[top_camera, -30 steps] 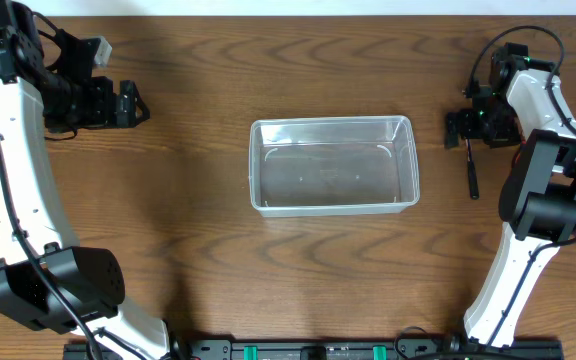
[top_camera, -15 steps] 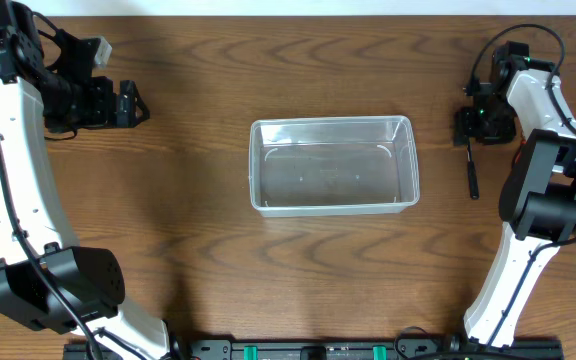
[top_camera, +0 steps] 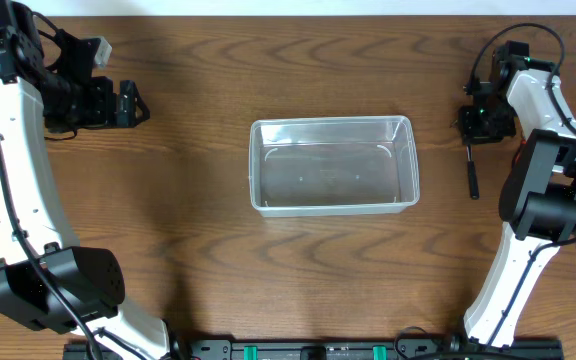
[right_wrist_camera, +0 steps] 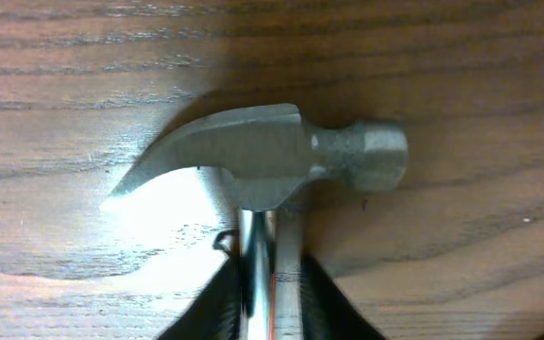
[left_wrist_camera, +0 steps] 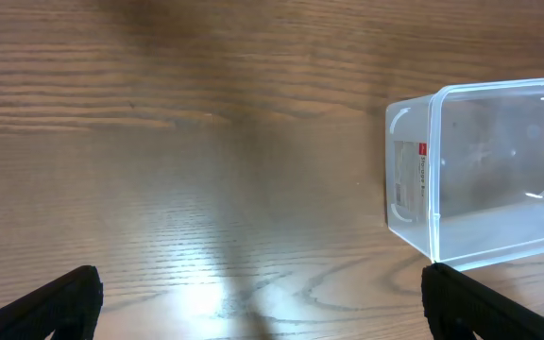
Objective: Pack container
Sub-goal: 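Lower the right gripper onto the hammer handle below the head and close, then lift the hammer and carry it left over the clear container, then lower the hammer into the container, open the right gripper, withdraw, then move the right gripper over the red-black pliers, then lower the right gripper onto the pliers' handles and close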
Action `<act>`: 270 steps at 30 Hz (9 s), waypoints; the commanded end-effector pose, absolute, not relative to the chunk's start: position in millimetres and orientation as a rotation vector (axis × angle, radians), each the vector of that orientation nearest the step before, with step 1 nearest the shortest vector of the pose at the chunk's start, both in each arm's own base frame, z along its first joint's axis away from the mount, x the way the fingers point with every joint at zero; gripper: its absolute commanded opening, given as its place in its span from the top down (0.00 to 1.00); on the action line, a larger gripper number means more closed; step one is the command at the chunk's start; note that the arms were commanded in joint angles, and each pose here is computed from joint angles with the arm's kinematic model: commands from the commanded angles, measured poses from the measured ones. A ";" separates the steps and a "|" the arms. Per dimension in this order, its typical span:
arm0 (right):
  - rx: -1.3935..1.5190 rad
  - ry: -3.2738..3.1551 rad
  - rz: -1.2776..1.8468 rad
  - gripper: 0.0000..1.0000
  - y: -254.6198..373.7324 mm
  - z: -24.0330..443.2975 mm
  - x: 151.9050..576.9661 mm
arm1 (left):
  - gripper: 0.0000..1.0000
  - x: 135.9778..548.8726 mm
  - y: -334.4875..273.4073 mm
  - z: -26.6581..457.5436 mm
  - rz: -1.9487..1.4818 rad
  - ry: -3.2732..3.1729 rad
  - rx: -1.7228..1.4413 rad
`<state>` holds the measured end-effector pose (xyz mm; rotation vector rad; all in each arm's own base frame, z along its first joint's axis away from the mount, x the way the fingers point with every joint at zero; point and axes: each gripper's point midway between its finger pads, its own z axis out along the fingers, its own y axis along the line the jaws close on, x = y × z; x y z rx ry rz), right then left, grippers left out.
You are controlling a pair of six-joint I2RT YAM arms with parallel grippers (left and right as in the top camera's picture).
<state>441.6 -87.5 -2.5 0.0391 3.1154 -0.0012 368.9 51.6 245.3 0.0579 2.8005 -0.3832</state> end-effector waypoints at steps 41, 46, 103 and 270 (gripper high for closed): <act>-1.185 2.415 0.115 0.99 199.5 285.4 414.4 | 0.02 362.4 52.3 243.6 -0.382 2.824 0.060; -1.282 2.418 0.145 0.99 223.9 281.5 386.3 | 0.02 362.5 52.3 243.7 -0.382 2.824 0.060; -0.419 2.635 -0.136 0.01 47.2 326.9 354.9 | 0.02 367.4 53.8 244.8 -0.370 2.804 0.064; 0.496 3.085 -0.041 0.01 -169.0 -4.9 408.8 | 0.02 361.8 52.1 243.5 -0.384 2.826 0.059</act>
